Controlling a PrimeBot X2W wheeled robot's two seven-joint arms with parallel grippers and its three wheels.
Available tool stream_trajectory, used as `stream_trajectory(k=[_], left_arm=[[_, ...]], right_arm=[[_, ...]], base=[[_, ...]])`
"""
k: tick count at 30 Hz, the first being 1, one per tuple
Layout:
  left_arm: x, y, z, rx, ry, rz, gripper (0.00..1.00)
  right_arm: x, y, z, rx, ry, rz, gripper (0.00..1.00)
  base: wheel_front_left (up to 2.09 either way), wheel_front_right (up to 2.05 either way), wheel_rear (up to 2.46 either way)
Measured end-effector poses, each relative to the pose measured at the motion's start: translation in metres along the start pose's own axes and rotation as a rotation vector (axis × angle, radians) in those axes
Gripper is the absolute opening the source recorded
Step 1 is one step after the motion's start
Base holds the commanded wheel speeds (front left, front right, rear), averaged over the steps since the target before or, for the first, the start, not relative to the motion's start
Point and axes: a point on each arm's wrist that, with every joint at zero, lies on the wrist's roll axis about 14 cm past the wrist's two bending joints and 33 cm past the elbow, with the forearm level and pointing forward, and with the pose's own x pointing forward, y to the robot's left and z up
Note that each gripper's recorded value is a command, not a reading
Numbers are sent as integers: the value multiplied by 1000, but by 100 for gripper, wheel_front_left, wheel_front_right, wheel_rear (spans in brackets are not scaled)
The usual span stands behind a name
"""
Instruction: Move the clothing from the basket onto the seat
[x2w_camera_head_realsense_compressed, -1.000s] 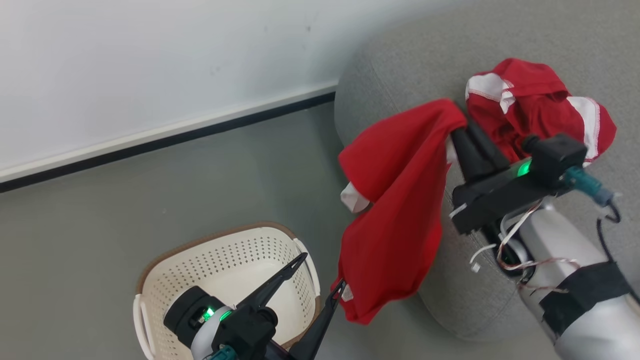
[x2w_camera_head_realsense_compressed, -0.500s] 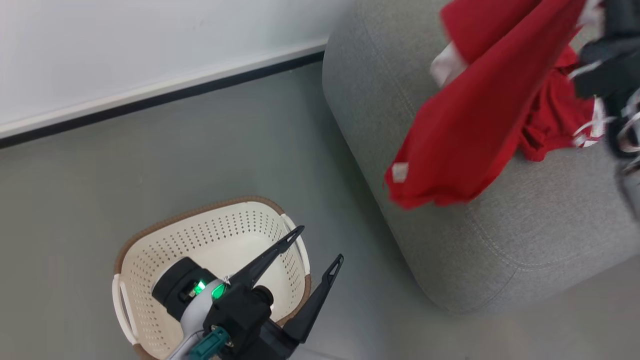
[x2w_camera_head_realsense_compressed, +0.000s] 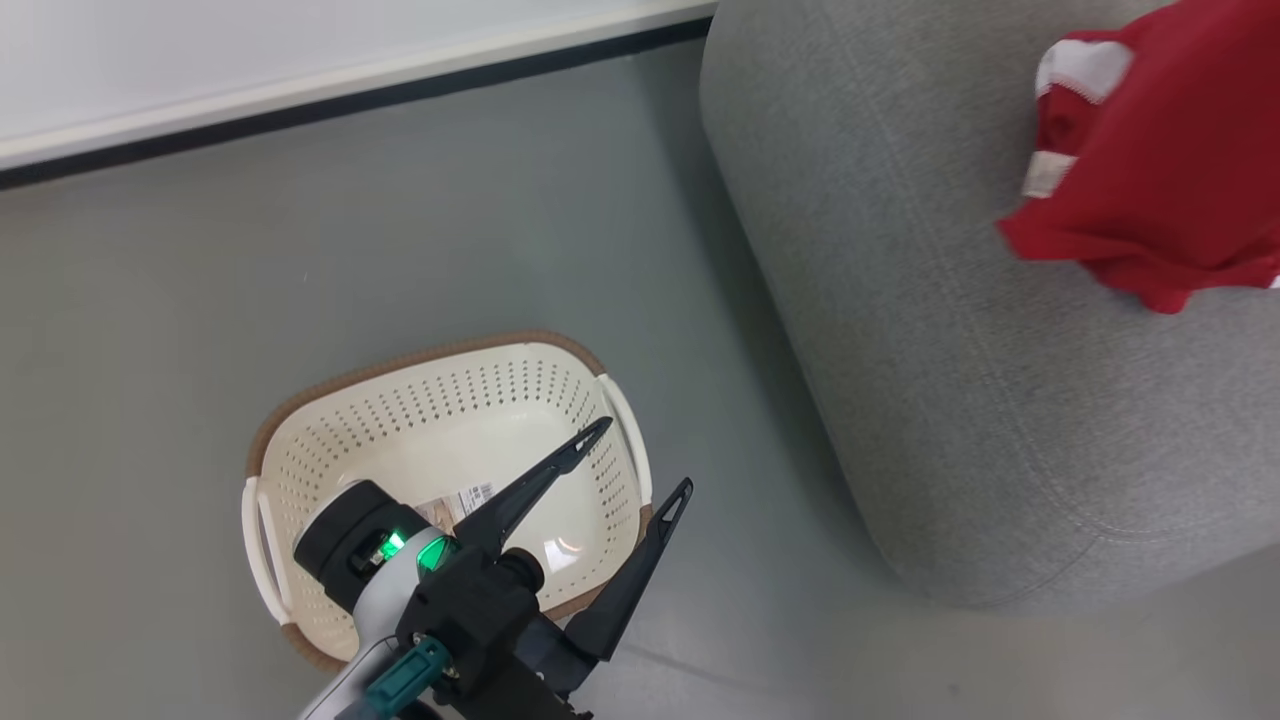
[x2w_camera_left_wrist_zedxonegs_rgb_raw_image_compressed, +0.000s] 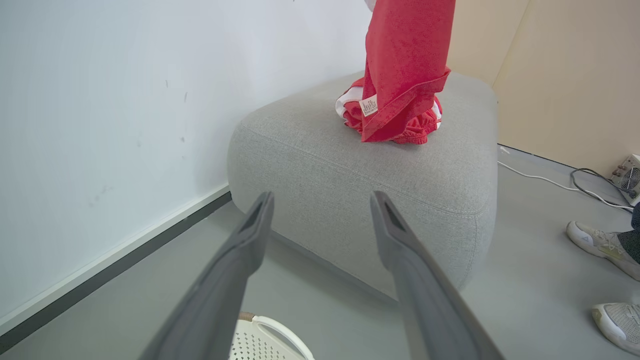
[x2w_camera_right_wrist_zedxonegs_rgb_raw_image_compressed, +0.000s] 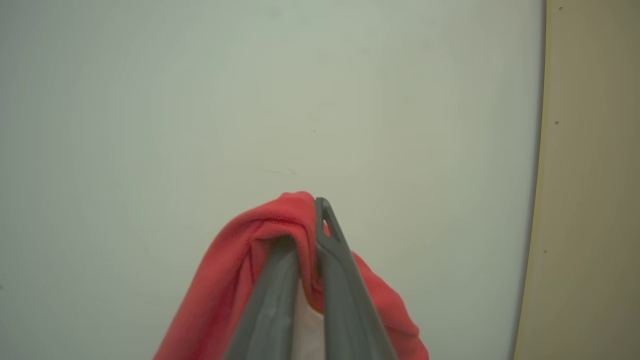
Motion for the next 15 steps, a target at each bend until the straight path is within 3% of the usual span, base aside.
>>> stream_trajectory(k=[6, 15], left_arm=[[-1, 17, -5, -8, 0, 27, 100], [-2, 38, -17, -28, 5, 56, 100]], right_arm=[[18, -32, 3, -61, -12, -90, 0], [27, -30, -43, -117, 90, -98, 0]], base=[[0, 0, 0], [0, 0, 0]])
